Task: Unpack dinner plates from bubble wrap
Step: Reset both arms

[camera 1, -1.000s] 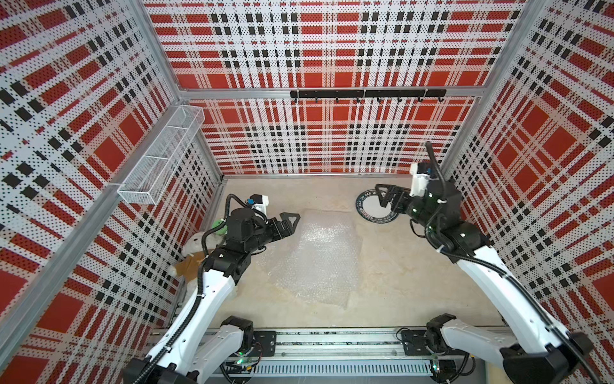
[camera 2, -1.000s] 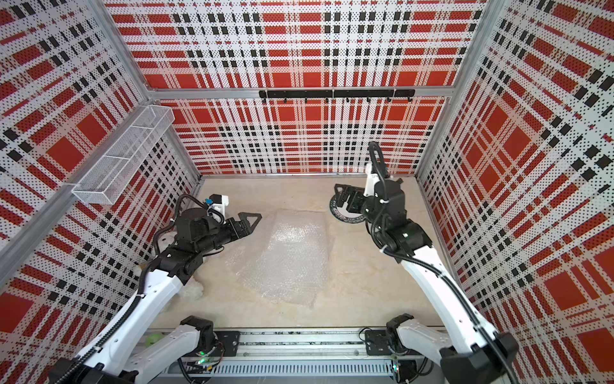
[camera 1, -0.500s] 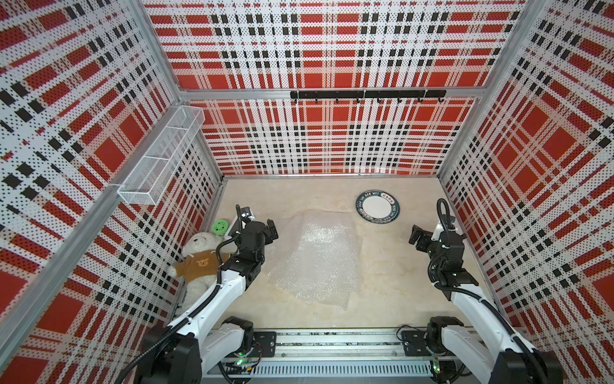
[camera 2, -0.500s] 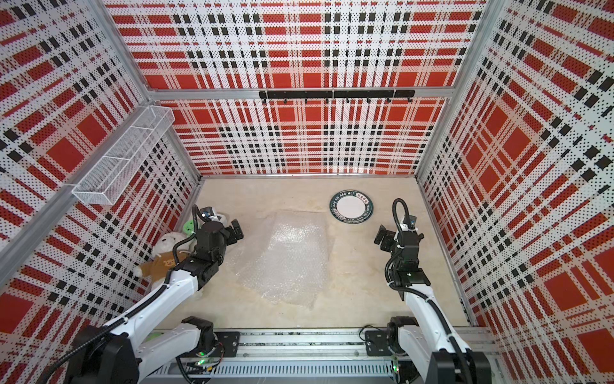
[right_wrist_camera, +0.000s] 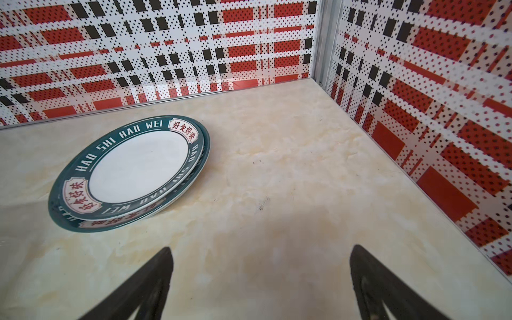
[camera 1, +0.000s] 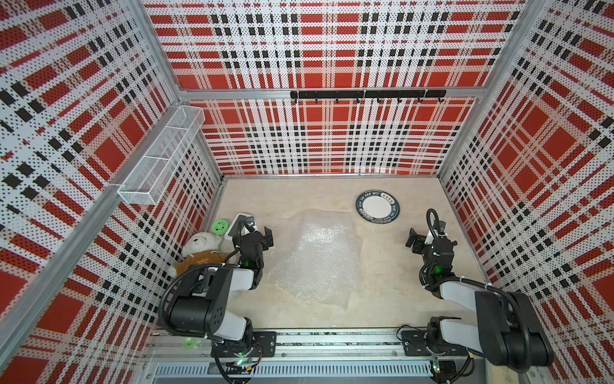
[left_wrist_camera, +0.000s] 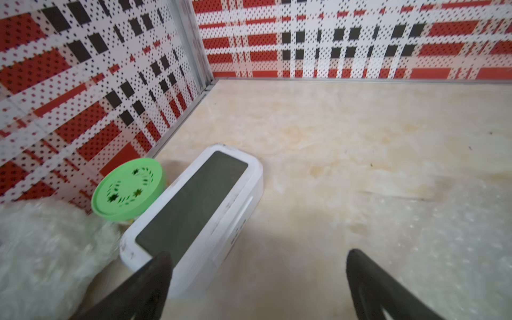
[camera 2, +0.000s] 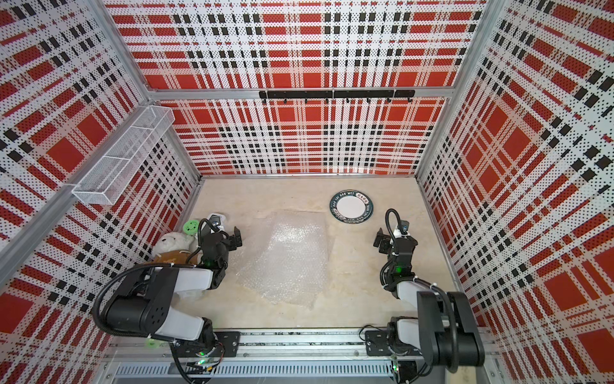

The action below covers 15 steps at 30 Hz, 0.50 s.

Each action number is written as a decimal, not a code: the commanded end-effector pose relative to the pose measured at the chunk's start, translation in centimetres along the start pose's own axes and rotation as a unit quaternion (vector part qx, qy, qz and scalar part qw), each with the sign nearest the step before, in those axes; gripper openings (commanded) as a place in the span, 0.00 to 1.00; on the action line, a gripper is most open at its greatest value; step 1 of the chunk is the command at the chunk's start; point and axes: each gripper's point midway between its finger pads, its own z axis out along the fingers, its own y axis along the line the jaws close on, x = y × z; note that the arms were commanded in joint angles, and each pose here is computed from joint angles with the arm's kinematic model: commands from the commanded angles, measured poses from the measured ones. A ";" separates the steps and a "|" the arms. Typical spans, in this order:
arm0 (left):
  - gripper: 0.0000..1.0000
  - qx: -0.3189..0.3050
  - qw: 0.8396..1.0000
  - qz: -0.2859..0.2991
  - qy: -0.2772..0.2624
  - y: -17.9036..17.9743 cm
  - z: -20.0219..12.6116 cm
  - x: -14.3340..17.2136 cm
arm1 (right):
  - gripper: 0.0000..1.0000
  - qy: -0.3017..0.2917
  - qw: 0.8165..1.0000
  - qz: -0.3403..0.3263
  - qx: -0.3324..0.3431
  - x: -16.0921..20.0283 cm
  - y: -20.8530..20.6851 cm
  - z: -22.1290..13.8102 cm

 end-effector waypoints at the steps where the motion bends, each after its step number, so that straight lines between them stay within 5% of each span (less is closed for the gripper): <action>1: 0.99 0.026 0.997 -0.008 -0.077 -0.8 -0.5 -3.2 | 1.00 -0.097 0.995 -0.011 -0.011 -4.3 0.5 -0.1; 12: 0.99 0.028 0.998 -0.022 -0.053 -0.4 0.9 -3.1 | 1.00 -0.101 0.994 -0.020 -0.039 -2.2 1.4 1.6; 15: 0.99 0.025 0.998 -0.020 -0.047 -0.4 1.1 -3.1 | 1.00 -0.054 0.998 -0.024 -0.025 -1.7 1.2 3.2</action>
